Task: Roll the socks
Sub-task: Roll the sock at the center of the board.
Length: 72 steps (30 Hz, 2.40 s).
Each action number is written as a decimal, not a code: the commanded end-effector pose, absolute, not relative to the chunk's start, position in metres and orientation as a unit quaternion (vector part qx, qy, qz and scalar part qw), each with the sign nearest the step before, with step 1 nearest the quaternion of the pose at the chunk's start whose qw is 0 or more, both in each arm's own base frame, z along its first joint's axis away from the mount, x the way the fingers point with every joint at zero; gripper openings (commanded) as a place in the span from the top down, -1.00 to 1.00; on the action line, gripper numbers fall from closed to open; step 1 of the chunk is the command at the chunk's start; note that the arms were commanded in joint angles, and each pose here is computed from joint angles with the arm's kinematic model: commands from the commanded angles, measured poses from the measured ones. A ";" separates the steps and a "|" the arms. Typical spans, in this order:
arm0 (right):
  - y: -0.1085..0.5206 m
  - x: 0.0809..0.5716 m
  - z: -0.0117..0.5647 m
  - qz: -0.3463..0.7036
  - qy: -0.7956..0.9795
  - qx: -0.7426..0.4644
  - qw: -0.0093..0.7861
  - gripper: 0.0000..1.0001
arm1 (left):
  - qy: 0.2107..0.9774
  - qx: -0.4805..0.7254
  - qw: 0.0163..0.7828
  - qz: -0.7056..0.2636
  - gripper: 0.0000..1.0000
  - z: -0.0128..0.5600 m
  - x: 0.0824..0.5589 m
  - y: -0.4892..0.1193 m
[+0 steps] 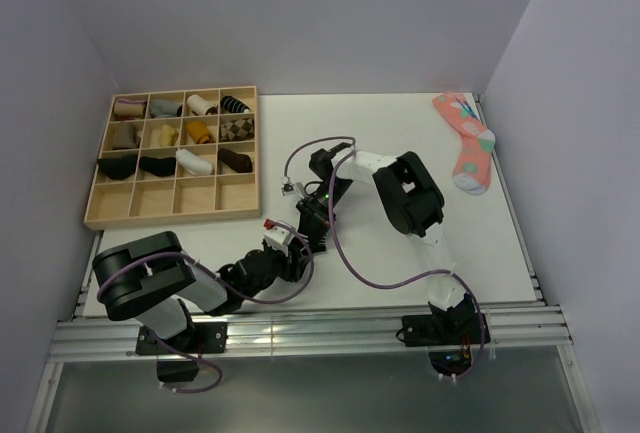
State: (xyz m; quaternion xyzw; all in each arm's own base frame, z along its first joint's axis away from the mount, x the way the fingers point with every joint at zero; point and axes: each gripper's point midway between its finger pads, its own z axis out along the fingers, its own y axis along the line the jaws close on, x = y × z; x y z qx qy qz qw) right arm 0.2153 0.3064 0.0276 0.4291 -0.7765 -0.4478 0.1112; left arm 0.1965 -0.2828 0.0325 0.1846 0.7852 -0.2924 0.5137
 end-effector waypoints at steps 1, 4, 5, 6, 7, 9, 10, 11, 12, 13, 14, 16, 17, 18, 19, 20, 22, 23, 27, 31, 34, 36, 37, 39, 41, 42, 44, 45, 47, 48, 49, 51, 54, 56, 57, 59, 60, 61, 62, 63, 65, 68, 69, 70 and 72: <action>0.313 0.227 0.061 -0.463 -0.767 0.439 0.073 1.00 | 0.776 0.178 0.527 -0.297 -0.10 0.042 0.202 -0.291; 0.313 0.226 0.061 -0.463 -0.766 0.439 0.074 1.00 | 0.779 0.176 0.527 -0.291 -0.09 0.040 0.203 -0.290; 0.313 0.226 0.062 -0.464 -0.766 0.439 0.074 1.00 | 0.779 0.175 0.528 -0.290 -0.07 0.041 0.204 -0.290; 0.313 0.226 0.061 -0.464 -0.766 0.439 0.074 1.00 | 0.780 0.175 0.527 -0.290 -0.06 0.040 0.204 -0.290; 0.312 0.225 0.061 -0.464 -0.766 0.438 0.075 1.00 | 0.780 0.174 0.528 -0.288 -0.05 0.040 0.204 -0.290; 0.312 0.224 0.061 -0.465 -0.765 0.439 0.076 1.00 | 0.780 0.170 0.530 -0.286 -0.04 0.041 0.206 -0.289; 0.311 0.223 0.062 -0.466 -0.765 0.438 0.078 1.00 | 0.781 0.169 0.531 -0.282 -0.01 0.039 0.207 -0.288; 0.311 0.224 0.062 -0.465 -0.765 0.439 0.077 1.00 | 0.781 0.168 0.531 -0.281 0.01 0.040 0.207 -0.289; 0.310 0.223 0.061 -0.466 -0.764 0.439 0.078 1.00 | 0.782 0.168 0.531 -0.280 0.02 0.040 0.208 -0.289; 0.310 0.223 0.062 -0.467 -0.764 0.437 0.079 1.00 | 0.782 0.169 0.531 -0.278 0.10 0.039 0.208 -0.289; 0.310 0.222 0.062 -0.467 -0.764 0.438 0.080 1.00 | 0.782 0.168 0.531 -0.278 0.14 0.039 0.209 -0.289; 0.310 0.221 0.063 -0.467 -0.763 0.439 0.079 1.00 | 0.783 0.168 0.531 -0.277 0.22 0.039 0.209 -0.289; 0.309 0.221 0.063 -0.467 -0.763 0.440 0.079 1.00 | 0.783 0.168 0.531 -0.276 0.25 0.039 0.209 -0.289; 0.309 0.221 0.063 -0.466 -0.764 0.439 0.078 1.00 | 0.784 0.168 0.530 -0.275 0.28 0.038 0.209 -0.289; 0.309 0.221 0.063 -0.466 -0.763 0.440 0.078 1.00 | 0.782 0.167 0.532 -0.277 0.33 0.040 0.209 -0.290; 0.308 0.221 0.062 -0.466 -0.764 0.440 0.077 1.00 | 0.783 0.168 0.531 -0.277 0.36 0.039 0.209 -0.290; 0.308 0.222 0.062 -0.464 -0.764 0.442 0.074 1.00 | 0.784 0.168 0.529 -0.277 0.49 0.039 0.209 -0.290; 0.308 0.222 0.062 -0.463 -0.765 0.442 0.072 1.00 | 0.783 0.169 0.529 -0.279 0.54 0.040 0.209 -0.291; 0.307 0.224 0.061 -0.456 -0.770 0.443 0.061 1.00 | 0.786 0.171 0.522 -0.282 0.92 0.037 0.207 -0.292; 0.306 0.226 0.057 -0.446 -0.774 0.446 0.049 0.96 | 0.785 0.173 0.517 -0.294 0.99 0.040 0.204 -0.296; 0.304 0.227 0.055 -0.438 -0.777 0.450 0.041 0.89 | 0.786 0.174 0.513 -0.298 0.99 0.042 0.203 -0.299; 0.303 0.227 0.054 -0.433 -0.780 0.451 0.036 0.81 | 0.786 0.172 0.512 -0.299 0.99 0.044 0.204 -0.299; 0.304 0.229 0.053 -0.431 -0.780 0.453 0.027 0.68 | 0.790 0.173 0.509 -0.297 0.99 0.042 0.203 -0.299; 0.301 0.231 0.053 -0.423 -0.784 0.454 0.018 0.59 | 0.792 0.175 0.504 -0.297 0.99 0.042 0.202 -0.301; 0.299 0.233 0.050 -0.416 -0.787 0.456 0.005 0.47 | 0.796 0.178 0.494 -0.302 0.99 0.041 0.200 -0.305; 0.299 0.234 0.053 -0.417 -0.785 0.458 -0.004 0.44 | 0.796 0.178 0.492 -0.304 0.99 0.041 0.200 -0.305; 0.296 0.236 0.053 -0.419 -0.784 0.457 -0.013 0.36 | 0.801 0.171 0.485 -0.307 0.99 0.042 0.198 -0.305; 0.296 0.237 0.055 -0.421 -0.783 0.457 -0.019 0.35 | 0.800 0.170 0.484 -0.311 0.99 0.044 0.198 -0.307; 0.292 0.241 0.054 -0.424 -0.786 0.449 -0.031 0.35 | 0.802 0.162 0.479 -0.316 0.99 0.047 0.198 -0.308; 0.291 0.243 0.058 -0.423 -0.787 0.448 -0.040 0.32 | 0.809 0.164 0.469 -0.314 0.99 0.044 0.197 -0.307; 0.290 0.251 0.059 -0.422 -0.789 0.443 -0.056 0.28 | 0.807 0.161 0.469 -0.320 0.99 0.049 0.197 -0.309; 0.286 0.253 0.061 -0.421 -0.790 0.439 -0.070 0.27 | 0.816 0.160 0.457 -0.317 0.99 0.047 0.195 -0.308; 0.281 0.257 0.066 -0.424 -0.788 0.437 -0.096 0.25 | 0.819 0.149 0.445 -0.329 0.99 0.055 0.196 -0.310; 0.280 0.257 0.064 -0.422 -0.786 0.439 -0.112 0.25 | 0.827 0.142 0.430 -0.334 0.99 0.056 0.195 -0.310; 0.280 0.256 0.068 -0.423 -0.783 0.440 -0.121 0.25 | 0.828 0.135 0.429 -0.336 0.99 0.059 0.198 -0.309; 0.281 0.256 0.072 -0.429 -0.775 0.444 -0.134 0.24 | 0.834 0.132 0.410 -0.346 0.99 0.058 0.195 -0.309; 0.282 0.259 0.075 -0.427 -0.775 0.443 -0.144 0.23 | 0.834 0.125 0.408 -0.349 0.99 0.060 0.197 -0.306; 0.283 0.263 0.076 -0.426 -0.779 0.436 -0.151 0.21 | 0.837 0.122 0.398 -0.356 0.99 0.059 0.195 -0.306; 0.286 0.264 0.076 -0.431 -0.775 0.437 -0.146 0.21 | 0.836 0.117 0.398 -0.359 0.99 0.061 0.197 -0.304; 0.286 0.261 0.076 -0.435 -0.777 0.435 -0.133 0.21 | 0.838 0.113 0.395 -0.359 0.99 0.061 0.198 -0.303; 0.289 0.263 0.077 -0.440 -0.776 0.433 -0.132 0.22 | 0.840 0.110 0.390 -0.360 0.99 0.060 0.199 -0.301; 0.292 0.261 0.074 -0.437 -0.775 0.436 -0.133 0.21 | 0.845 0.104 0.376 -0.365 0.99 0.056 0.199 -0.300; 0.293 0.259 0.071 -0.435 -0.777 0.437 -0.129 0.21 | 0.847 0.097 0.373 -0.367 0.99 0.054 0.202 -0.299; 0.294 0.254 0.070 -0.436 -0.776 0.440 -0.120 0.21 | 0.848 0.094 0.370 -0.369 0.99 0.052 0.203 -0.298; 0.295 0.250 0.065 -0.435 -0.778 0.441 -0.109 0.22 | 0.851 0.084 0.362 -0.371 0.99 0.051 0.208 -0.298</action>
